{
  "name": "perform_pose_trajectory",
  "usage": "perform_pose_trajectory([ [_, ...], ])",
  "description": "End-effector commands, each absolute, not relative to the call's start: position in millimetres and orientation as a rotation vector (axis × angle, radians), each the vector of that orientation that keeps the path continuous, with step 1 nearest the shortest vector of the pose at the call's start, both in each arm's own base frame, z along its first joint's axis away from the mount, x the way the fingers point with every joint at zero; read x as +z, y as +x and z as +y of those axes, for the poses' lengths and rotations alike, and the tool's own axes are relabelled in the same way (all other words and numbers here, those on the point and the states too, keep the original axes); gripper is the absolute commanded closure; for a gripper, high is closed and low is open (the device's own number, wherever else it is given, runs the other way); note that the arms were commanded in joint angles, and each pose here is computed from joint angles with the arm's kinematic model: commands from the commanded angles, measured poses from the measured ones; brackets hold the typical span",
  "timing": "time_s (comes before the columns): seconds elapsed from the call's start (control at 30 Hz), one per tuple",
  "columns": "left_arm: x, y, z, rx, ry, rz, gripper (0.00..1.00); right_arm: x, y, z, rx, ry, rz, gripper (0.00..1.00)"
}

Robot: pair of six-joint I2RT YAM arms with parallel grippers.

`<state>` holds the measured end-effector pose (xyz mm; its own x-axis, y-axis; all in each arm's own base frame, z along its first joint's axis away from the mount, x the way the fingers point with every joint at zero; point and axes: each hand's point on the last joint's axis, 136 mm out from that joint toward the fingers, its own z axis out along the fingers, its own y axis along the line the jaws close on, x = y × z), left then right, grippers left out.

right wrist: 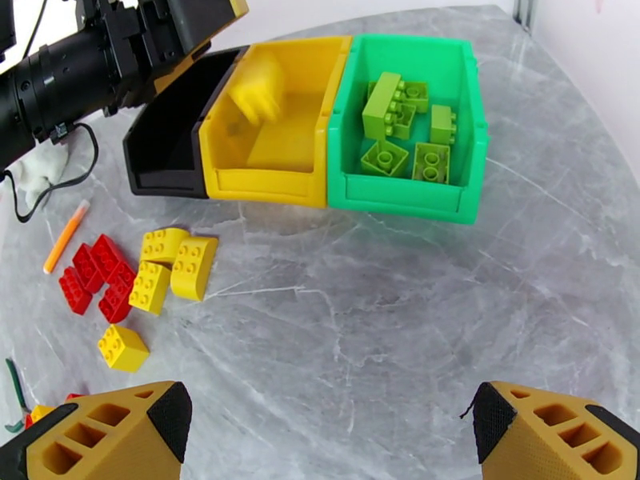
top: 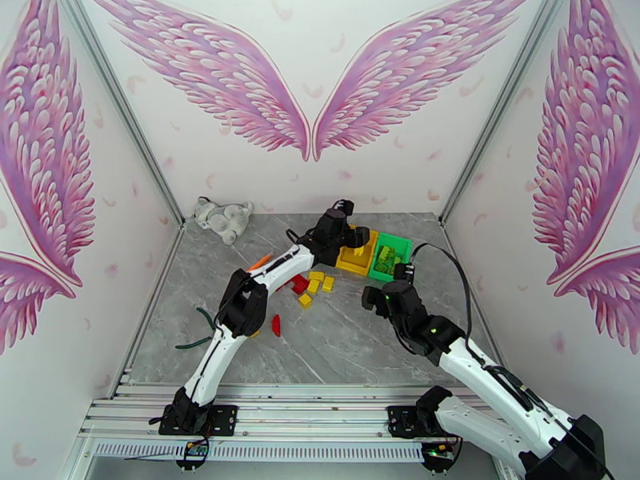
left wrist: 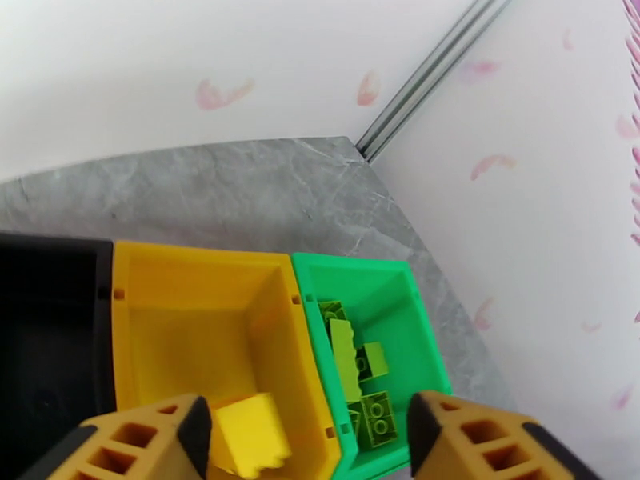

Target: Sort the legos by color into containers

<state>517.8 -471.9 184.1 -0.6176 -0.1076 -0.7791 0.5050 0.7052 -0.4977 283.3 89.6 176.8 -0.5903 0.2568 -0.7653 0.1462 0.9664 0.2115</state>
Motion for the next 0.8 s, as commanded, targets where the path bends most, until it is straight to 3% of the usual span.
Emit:
perform_pose_trajectory([
  [0.0, 199.4, 506.6, -469.6, -0.917, 0.319, 2.042, 0.26, 174.6, 282.8, 83.7, 0.123, 0.279, 2.214, 0.01],
  [0.17, 218.5, 478.6, -450.7, -0.85, 0.32, 1.987, 0.26, 172.1, 283.2, 100.4, 0.214, 0.203, 2.226, 0.0],
  [0.3, 228.7, 444.5, -420.9, -0.749, 0.298, 1.936, 0.26, 171.7, 282.4, 117.7, 0.317, 0.131, 2.227, 0.06],
  [0.77, 131.6, 340.2, -285.1, -0.393, 0.12, 2.075, 0.24, 167.5, 275.6, 160.3, 0.572, 0.038, 2.286, 0.08],
])
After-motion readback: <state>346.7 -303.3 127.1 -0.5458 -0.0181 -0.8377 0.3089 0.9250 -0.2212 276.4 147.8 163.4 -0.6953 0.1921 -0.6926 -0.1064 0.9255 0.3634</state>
